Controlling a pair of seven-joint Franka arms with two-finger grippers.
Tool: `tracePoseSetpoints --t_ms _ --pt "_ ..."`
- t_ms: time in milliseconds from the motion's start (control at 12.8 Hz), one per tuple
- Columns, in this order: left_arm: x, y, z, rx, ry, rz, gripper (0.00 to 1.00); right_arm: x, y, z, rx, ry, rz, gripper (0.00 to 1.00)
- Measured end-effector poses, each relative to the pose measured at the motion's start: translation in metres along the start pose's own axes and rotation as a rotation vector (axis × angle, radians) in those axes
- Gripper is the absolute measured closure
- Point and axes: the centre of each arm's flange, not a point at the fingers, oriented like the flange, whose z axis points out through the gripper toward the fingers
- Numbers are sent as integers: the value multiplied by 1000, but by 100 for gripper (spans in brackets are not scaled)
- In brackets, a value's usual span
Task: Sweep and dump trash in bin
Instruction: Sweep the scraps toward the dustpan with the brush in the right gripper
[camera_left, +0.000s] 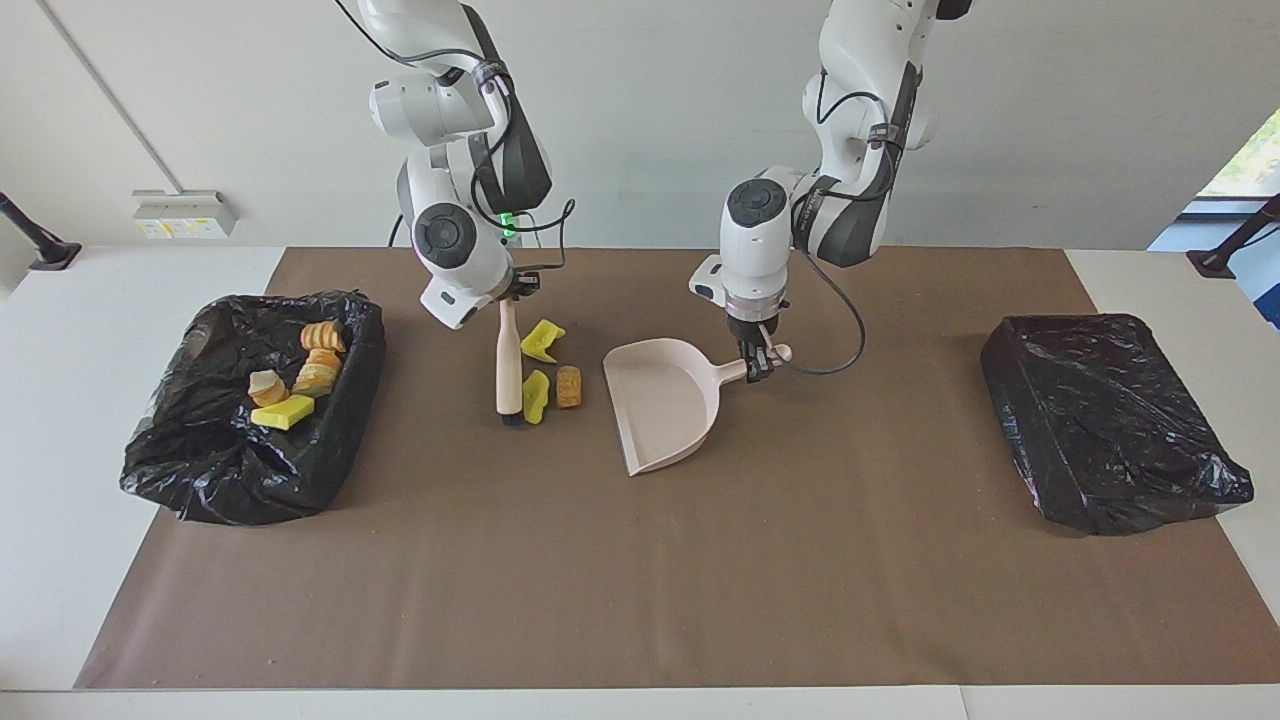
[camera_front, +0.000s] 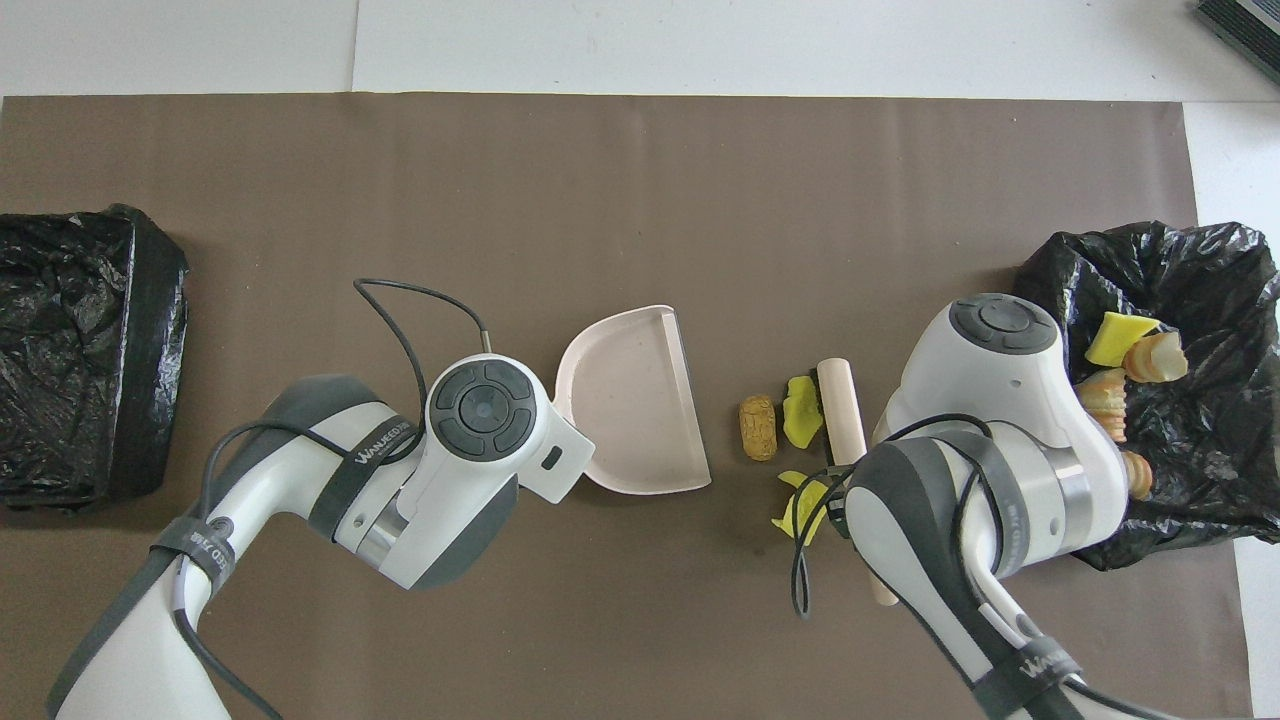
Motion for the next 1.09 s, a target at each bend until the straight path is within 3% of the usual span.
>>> tracePoseSetpoints --t_ms 312,624,857,1091 --pt "-1 1 3 1 2 13 67 -1 -40 27 -51 17 -49 74" --pt "-4 5 3 9 10 17 67 -1 -80 33 111 15 -49 74" --pt "-4 6 3 10 11 19 67 -2 -107 32 182 16 -63 74" --pt "-5 6 3 10 11 19 67 -12 -149 28 315 5 -79 74"
